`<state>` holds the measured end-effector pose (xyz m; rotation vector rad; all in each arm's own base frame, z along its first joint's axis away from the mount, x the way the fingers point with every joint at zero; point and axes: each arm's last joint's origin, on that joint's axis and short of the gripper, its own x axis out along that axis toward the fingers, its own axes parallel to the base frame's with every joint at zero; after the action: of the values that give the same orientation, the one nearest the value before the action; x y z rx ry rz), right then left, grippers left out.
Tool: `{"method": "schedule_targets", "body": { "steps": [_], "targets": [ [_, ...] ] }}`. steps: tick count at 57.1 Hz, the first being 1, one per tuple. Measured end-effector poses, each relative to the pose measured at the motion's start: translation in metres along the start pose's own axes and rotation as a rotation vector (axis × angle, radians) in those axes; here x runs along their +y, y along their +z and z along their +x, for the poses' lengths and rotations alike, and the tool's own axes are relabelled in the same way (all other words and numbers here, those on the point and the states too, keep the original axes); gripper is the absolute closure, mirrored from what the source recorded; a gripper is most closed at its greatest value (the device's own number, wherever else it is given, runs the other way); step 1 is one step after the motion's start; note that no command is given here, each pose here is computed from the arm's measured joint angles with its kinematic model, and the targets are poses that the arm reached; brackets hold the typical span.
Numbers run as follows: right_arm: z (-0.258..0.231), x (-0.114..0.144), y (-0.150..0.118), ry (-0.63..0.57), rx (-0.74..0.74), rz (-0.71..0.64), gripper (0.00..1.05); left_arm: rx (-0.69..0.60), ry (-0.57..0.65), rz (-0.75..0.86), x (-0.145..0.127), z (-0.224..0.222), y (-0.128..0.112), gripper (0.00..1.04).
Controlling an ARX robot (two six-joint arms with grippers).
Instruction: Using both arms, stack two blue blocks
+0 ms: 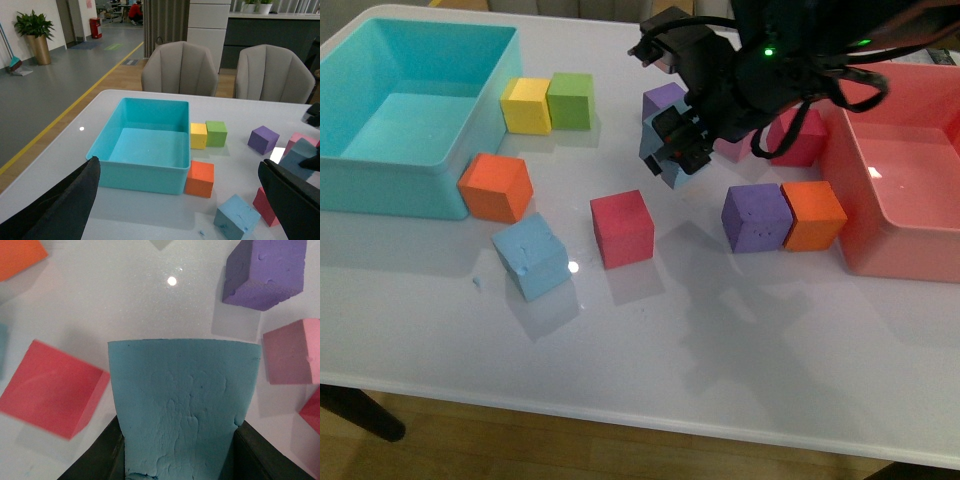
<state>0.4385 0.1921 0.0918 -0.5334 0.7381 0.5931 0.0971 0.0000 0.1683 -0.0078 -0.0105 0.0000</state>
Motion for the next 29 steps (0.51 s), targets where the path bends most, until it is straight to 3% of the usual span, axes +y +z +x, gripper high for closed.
{"method": "schedule_targets", "body": {
  "steps": [17, 29],
  "targets": [
    [0.053, -0.003, 0.03, -0.024, 0.033, 0.039, 0.65, 0.0, 0.0, 0.0, 0.0, 0.0, 0.0, 0.09],
    [0.079, 0.007, 0.033, -0.011, 0.056, 0.029, 0.65, 0.0, 0.0, 0.0, 0.0, 0.0, 0.0, 0.09]
  ]
}}
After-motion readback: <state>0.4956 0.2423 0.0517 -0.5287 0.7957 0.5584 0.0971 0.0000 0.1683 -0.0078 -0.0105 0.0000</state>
